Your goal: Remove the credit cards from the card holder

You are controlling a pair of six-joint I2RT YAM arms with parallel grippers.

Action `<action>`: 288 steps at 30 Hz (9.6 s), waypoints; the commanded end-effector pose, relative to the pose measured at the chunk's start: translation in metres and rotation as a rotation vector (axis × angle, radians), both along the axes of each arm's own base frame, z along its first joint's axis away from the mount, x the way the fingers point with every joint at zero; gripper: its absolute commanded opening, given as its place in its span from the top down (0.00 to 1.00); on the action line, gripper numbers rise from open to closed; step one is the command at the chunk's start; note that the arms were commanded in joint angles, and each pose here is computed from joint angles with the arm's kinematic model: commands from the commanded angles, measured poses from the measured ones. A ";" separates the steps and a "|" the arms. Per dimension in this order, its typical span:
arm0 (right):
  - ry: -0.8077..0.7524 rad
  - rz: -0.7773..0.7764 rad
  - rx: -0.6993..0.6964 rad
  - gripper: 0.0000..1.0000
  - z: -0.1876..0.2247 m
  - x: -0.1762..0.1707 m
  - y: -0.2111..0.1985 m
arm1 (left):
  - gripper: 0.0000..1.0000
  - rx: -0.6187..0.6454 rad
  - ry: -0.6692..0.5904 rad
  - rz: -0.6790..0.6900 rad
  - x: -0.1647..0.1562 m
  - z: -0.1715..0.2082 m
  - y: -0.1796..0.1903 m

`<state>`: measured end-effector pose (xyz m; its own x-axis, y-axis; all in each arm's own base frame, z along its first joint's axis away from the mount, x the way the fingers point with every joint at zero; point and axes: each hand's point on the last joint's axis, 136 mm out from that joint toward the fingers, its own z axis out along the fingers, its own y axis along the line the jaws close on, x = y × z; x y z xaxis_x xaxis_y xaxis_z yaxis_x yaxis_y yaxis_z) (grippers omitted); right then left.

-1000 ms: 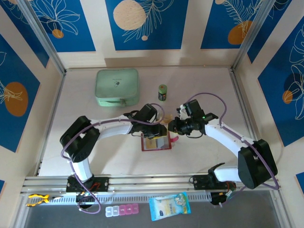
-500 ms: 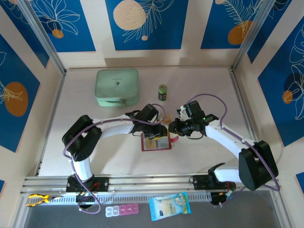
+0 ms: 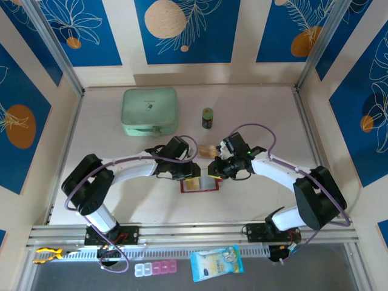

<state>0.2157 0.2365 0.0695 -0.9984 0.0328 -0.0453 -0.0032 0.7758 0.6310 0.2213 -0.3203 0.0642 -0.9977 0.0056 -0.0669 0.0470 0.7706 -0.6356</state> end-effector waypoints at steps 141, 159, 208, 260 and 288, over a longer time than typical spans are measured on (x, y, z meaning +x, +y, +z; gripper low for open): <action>0.055 0.086 -0.035 0.68 -0.019 0.013 0.036 | 0.98 0.151 -0.010 -0.019 -0.001 -0.021 0.027; 0.089 0.072 -0.033 0.69 -0.037 0.010 0.029 | 0.98 0.204 0.026 -0.021 -0.005 -0.041 0.033; 0.110 0.071 0.036 0.70 -0.043 0.006 0.028 | 0.98 0.216 0.067 -0.030 -0.014 -0.047 0.031; 0.030 0.152 -0.117 0.92 -0.005 0.015 -0.004 | 0.98 0.149 0.032 -0.037 -0.010 -0.037 0.020; 0.060 0.122 -0.164 0.88 -0.006 0.001 0.002 | 0.97 0.133 0.025 -0.036 -0.010 -0.035 0.020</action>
<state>0.2214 0.2389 0.0573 -0.9951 -0.0974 0.0147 -0.0769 0.8615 0.5018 0.2183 -0.3040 0.0292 -0.9978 0.0406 -0.0532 0.0627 0.8441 -0.5324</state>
